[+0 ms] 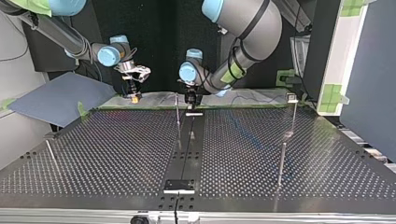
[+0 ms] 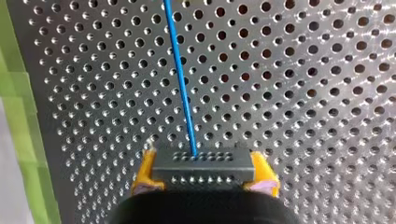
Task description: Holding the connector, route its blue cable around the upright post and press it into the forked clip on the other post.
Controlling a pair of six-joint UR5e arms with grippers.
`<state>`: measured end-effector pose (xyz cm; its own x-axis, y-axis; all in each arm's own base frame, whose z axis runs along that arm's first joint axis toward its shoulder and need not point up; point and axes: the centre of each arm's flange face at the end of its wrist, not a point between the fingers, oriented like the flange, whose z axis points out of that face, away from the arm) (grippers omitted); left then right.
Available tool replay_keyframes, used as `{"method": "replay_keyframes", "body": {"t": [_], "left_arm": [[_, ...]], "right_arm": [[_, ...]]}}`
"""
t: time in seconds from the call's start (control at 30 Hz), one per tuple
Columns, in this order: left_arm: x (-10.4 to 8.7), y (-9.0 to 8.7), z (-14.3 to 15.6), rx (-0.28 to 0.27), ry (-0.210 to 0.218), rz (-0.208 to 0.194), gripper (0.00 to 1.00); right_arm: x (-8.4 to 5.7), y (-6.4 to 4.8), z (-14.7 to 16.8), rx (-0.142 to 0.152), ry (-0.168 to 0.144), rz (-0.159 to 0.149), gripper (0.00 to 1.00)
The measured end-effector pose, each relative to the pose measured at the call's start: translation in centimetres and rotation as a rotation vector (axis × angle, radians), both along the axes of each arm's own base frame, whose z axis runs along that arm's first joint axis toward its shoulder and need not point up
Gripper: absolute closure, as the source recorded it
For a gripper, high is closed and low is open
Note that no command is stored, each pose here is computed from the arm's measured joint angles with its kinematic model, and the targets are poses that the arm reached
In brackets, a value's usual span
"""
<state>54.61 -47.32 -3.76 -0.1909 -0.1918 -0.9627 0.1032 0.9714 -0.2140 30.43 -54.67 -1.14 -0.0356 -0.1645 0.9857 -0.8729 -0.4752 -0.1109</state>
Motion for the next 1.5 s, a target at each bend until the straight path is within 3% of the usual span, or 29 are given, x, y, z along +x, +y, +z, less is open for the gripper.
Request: {"method": "replay_keyframes", "body": {"t": [0.1, 0.17, 0.2, 0.23, 0.27, 0.3, 0.33, 0.37, 0.4, 0.43, 0.87, 1.0, 1.23, 1.5], "left_arm": [[0.1, 0.2, 0.0, 0.000, 0.000, 0.003, 0.80], [0.1, 0.2, 0.0, 0.001, -0.001, 0.006, 0.68], [0.1, 0.2, 0.0, 0.002, -0.001, 0.007, 0.68], [0.1, 0.2, 0.0, 0.004, 0.000, 0.008, 0.62], [0.1, 0.2, 0.0, 0.007, 0.001, 0.009, 0.47], [0.1, 0.3, 0.0, 0.011, 0.003, 0.009, 0.47], [0.1, 0.3, -0.1, 0.017, 0.006, 0.008, 0.37], [0.0, 0.3, -0.1, 0.024, 0.008, 0.007, 0.16], [0.0, 0.3, -0.1, 0.031, 0.011, 0.006, 0.16], [0.0, 0.4, -0.1, 0.041, 0.012, 0.003, 0.00], [-0.6, 0.8, 0.2, 0.089, 0.037, 0.024, 0.00], [-0.9, 0.7, 1.2, 0.079, 0.021, 0.000, 0.00], [-2.3, -0.1, 3.5, 0.086, -0.021, -0.078, 0.00], [-4.8, 0.9, 2.1, 0.128, 0.025, -0.113, 0.00]], "right_arm": [[0.1, -0.1, 0.1, -0.001, -0.001, 0.003, 1.00], [0.3, -0.1, 0.2, 0.000, -0.001, 0.006, 1.00], [0.4, -0.1, 0.2, 0.000, -0.001, 0.007, 1.00], [0.4, -0.1, 0.2, 0.000, 0.000, 0.008, 1.00], [0.5, -0.1, 0.2, 0.001, 0.000, 0.008, 1.00], [0.5, -0.1, 0.2, 0.002, 0.000, 0.009, 1.00], [0.5, -0.1, 0.2, 0.002, 0.000, 0.010, 1.00], [0.6, 0.0, 0.2, 0.003, 0.000, 0.010, 1.00], [0.6, 0.0, 0.2, 0.003, 0.000, 0.011, 1.00], [0.6, 0.0, 0.2, 0.003, 0.000, 0.011, 1.00], [1.0, 0.2, 0.1, 0.006, 0.004, 0.030, 1.00], [1.4, 0.7, 0.0, 0.015, 0.020, 0.045, 1.00], [2.2, 1.6, -0.2, 0.031, 0.047, 0.064, 1.00], [2.1, 1.6, -0.3, 0.037, 0.049, 0.054, 1.00]]}}
